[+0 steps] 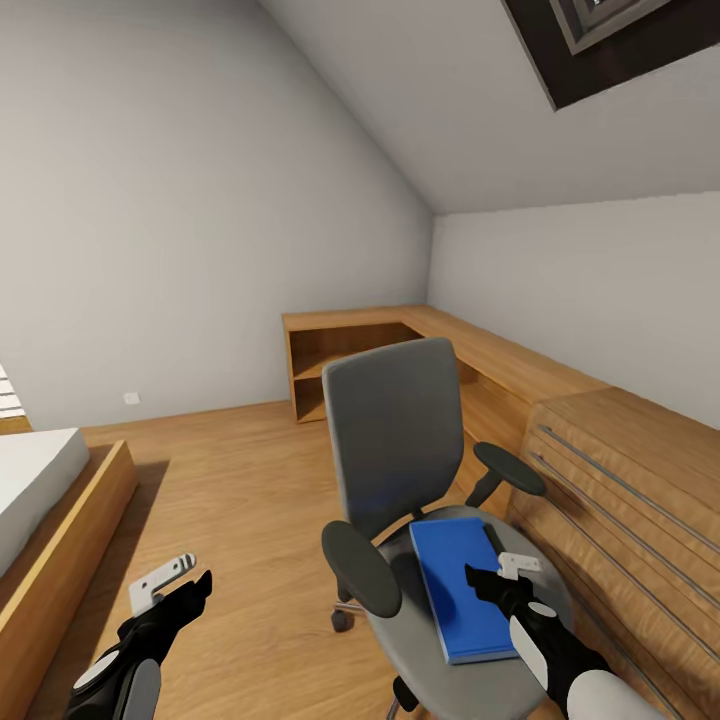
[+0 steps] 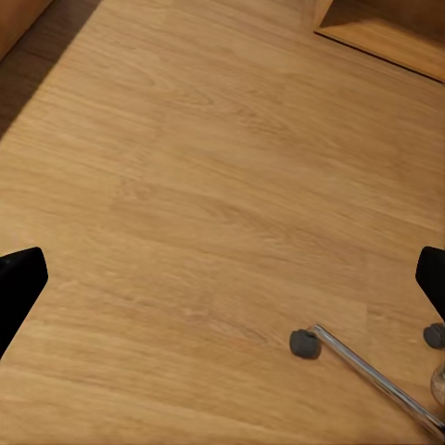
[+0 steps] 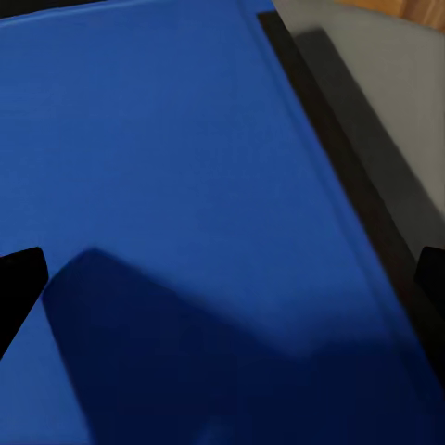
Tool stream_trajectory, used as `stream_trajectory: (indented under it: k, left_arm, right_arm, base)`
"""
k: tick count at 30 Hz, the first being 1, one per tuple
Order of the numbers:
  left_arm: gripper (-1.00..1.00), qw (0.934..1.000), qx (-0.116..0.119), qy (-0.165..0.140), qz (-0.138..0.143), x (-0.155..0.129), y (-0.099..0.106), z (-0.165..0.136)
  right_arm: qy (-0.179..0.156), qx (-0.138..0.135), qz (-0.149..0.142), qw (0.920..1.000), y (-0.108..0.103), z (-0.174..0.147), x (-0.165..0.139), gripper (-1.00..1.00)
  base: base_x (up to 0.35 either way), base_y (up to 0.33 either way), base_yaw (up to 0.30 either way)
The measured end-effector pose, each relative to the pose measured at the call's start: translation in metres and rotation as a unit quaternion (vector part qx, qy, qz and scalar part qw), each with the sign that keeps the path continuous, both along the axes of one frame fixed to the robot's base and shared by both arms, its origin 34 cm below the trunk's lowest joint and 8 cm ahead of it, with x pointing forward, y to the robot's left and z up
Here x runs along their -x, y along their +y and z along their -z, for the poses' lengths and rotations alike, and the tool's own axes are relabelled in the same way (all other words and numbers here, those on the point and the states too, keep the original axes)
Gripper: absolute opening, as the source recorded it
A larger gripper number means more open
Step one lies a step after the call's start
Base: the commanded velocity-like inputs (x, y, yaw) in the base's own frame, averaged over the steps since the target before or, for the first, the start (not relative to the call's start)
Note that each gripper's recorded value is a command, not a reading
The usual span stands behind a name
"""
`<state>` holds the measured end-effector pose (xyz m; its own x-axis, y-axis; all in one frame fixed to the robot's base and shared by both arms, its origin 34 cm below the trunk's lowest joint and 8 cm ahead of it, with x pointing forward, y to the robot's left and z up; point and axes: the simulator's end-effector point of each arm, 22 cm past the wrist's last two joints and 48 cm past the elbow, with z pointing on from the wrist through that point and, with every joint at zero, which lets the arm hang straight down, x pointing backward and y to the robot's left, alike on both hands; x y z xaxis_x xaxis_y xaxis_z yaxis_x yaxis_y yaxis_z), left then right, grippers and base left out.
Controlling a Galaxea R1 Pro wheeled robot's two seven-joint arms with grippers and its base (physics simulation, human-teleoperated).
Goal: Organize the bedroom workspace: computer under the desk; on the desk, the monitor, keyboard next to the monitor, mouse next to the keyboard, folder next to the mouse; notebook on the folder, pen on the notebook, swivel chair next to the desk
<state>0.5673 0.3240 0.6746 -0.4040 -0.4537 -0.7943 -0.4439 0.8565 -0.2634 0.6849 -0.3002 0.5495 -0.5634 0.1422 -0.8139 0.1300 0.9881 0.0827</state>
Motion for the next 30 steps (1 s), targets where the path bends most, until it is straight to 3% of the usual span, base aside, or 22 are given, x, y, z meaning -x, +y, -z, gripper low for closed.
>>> stream_trajectory:
  k: [25, 30]
  left_arm:
    - [1.00, 1.0000, 0.001, -0.001, 0.003, 0.0003, -0.0010, 0.0057]
    - [1.00, 1.0000, 0.001, -0.002, 0.003, 0.0000, -0.0011, 0.0058]
  right_arm:
    - [-0.008, 0.000, 0.000, 1.0000, -0.0002, 0.0002, -0.0033, 1.00]
    - [-0.007, 0.000, -0.001, 1.0000, 0.0000, 0.0006, -0.0034, 1.00]
  base:
    - [0.000, 0.000, 0.000]
    - [-0.159, 0.000, 0.000]
